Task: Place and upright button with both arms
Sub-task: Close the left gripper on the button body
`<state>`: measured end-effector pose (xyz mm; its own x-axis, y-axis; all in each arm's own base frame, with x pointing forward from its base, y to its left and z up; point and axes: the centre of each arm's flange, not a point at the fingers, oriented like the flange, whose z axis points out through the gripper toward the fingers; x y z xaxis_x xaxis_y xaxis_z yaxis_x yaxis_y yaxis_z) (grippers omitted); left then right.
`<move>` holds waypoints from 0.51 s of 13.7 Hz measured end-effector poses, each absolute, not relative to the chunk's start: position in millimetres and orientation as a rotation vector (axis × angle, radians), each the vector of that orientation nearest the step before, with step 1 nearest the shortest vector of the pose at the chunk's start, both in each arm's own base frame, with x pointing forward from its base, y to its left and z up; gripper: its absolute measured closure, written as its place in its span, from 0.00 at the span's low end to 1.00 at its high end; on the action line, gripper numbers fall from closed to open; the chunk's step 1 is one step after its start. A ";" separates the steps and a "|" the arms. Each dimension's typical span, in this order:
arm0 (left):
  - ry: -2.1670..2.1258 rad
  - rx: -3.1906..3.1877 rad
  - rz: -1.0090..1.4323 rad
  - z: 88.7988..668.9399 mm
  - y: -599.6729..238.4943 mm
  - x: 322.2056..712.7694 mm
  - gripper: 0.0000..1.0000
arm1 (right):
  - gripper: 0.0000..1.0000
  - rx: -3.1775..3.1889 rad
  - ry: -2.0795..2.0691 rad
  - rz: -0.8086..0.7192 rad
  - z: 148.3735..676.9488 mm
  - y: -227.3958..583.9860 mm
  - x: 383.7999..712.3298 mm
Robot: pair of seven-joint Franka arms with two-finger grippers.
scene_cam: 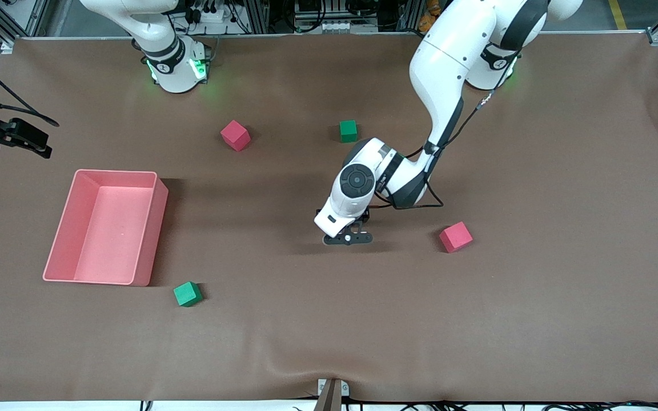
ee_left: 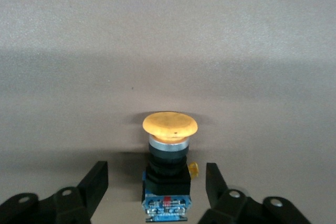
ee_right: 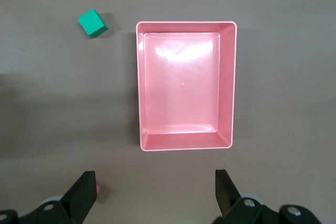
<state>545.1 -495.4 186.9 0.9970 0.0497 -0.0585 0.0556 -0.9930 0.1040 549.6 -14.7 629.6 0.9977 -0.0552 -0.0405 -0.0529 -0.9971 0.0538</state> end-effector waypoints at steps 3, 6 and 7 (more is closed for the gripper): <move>0.080 3.038 -0.092 182.3 -494.8 544.3 0.17 | 0.00 3.087 -0.085 -0.067 629.0 -15.3 549.6; 0.080 3.040 -0.095 179.3 -494.5 543.9 0.19 | 0.00 3.087 -0.088 -0.068 628.8 -16.4 549.6; 0.080 3.040 -0.095 179.3 -494.6 543.9 0.20 | 0.00 3.087 -0.089 -0.068 628.8 -16.7 549.6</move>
<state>543.9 -494.6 179.3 0.9967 0.0493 -0.0648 0.0555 -0.9937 0.0972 549.6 -16.7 628.8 0.9974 -0.0588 -0.0422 -0.0565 -0.9969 0.0539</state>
